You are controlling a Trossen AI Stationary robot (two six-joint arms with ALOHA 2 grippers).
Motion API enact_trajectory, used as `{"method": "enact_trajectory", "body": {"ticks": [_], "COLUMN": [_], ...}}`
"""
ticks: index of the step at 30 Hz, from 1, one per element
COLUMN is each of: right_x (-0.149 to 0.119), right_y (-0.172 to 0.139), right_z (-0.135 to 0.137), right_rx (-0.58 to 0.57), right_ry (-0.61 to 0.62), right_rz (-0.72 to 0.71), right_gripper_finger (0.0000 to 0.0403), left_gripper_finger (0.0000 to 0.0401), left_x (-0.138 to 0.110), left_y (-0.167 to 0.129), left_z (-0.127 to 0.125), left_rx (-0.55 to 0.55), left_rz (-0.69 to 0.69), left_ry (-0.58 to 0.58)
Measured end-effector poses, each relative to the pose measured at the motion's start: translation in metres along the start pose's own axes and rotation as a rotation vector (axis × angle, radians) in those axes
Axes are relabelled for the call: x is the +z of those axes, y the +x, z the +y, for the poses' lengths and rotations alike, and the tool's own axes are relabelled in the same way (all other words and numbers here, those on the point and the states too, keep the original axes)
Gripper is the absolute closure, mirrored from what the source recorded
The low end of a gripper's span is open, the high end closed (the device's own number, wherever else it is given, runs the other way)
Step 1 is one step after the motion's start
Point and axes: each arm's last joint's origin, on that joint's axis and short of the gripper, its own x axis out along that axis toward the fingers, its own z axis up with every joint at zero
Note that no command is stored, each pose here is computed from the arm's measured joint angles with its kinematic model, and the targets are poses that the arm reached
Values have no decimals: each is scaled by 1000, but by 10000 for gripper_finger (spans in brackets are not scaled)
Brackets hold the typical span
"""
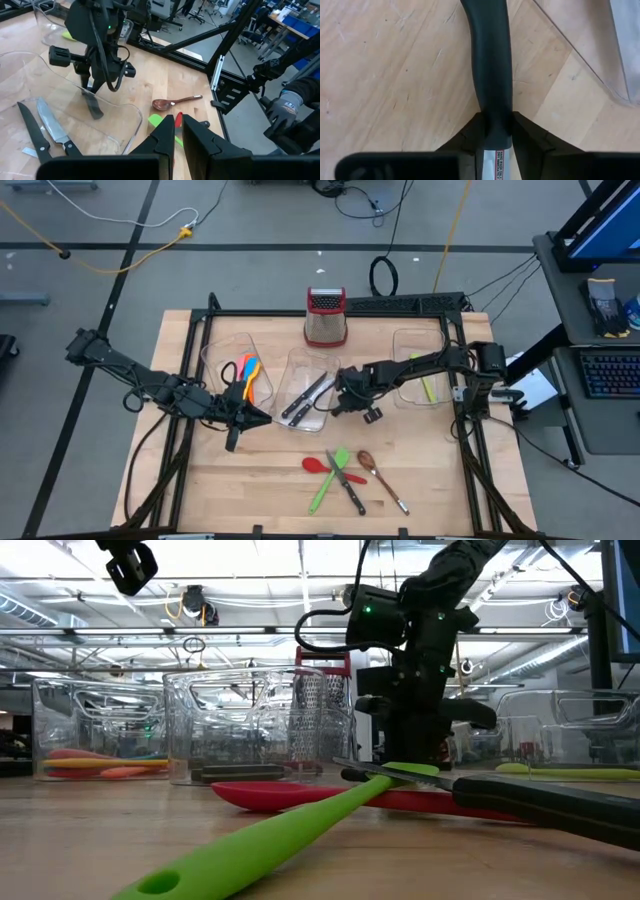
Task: Pick & Place Kitchen Items
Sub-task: Put the black knife into the middle transparent bin
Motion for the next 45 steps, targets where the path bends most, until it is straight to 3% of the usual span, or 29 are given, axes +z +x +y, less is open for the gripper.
{"method": "enact_trajectory", "body": {"ticks": [18, 45], "right_x": [10, 14], "right_y": [-16, -32], "right_z": [14, 34], "right_rx": [-105, -88], "right_ry": [-58, -94], "right_rz": [18, 31], "right_gripper_finger": [338, 333], "left_gripper_finger": [364, 364], "left_x": [0, 0], "left_y": [0, 0], "left_z": [0, 0], "left_rx": [-2, -2], "left_rz": [0, -2], "left_ry": [-4, -17]}}
